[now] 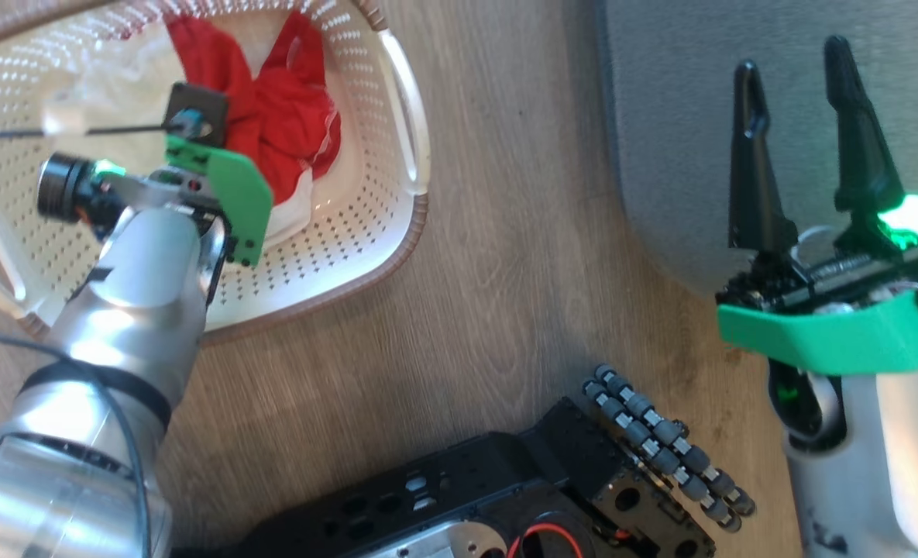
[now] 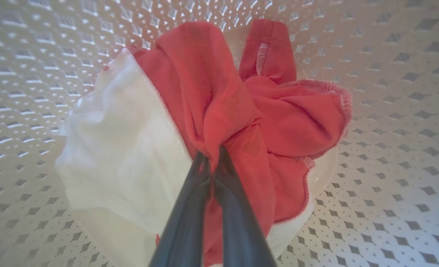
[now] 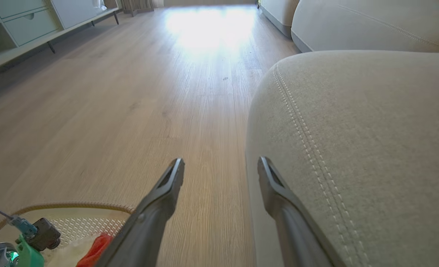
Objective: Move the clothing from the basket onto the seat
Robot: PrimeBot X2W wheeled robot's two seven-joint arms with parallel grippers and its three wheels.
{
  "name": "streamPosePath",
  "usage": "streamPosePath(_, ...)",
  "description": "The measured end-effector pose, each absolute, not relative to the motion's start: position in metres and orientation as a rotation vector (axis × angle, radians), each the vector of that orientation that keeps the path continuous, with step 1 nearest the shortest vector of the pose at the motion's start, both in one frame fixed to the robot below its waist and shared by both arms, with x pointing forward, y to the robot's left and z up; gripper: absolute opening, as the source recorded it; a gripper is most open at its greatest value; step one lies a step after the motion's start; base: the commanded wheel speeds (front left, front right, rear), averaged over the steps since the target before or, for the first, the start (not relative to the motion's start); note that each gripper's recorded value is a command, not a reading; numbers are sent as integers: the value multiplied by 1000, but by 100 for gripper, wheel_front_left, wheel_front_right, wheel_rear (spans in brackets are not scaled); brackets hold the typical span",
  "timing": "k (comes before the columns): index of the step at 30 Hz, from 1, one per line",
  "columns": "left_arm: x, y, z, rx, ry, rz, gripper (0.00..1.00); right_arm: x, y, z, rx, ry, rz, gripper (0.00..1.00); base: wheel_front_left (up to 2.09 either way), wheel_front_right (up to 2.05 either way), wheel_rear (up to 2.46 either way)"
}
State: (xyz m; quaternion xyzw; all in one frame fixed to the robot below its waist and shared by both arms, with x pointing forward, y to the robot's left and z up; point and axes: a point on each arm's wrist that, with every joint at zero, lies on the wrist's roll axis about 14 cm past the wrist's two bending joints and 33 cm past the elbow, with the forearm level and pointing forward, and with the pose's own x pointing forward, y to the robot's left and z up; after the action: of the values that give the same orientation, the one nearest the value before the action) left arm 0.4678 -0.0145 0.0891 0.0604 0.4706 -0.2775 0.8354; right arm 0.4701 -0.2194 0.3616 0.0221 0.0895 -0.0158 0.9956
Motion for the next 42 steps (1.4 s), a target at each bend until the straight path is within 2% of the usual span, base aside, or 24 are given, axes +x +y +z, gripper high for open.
streamPosePath(6,478,-19,116,84,912,-567,0,485,-230,397,47,80,-47,100,0,0,0)
streamPosePath(14,474,-11,172,5,845,-491,0,475,-225,442,57,1,-36,100,0,0,0)
streamPosePath(21,505,-19,263,-10,580,-486,0,457,-212,472,65,-45,-9,100,0,0,0)
streamPosePath(35,489,23,420,-202,196,-363,0,418,-189,529,136,-167,44,100,0,0,0)
streamPosePath(42,464,37,514,-280,-65,-403,0,396,-170,544,161,-196,96,100,0,0,0)
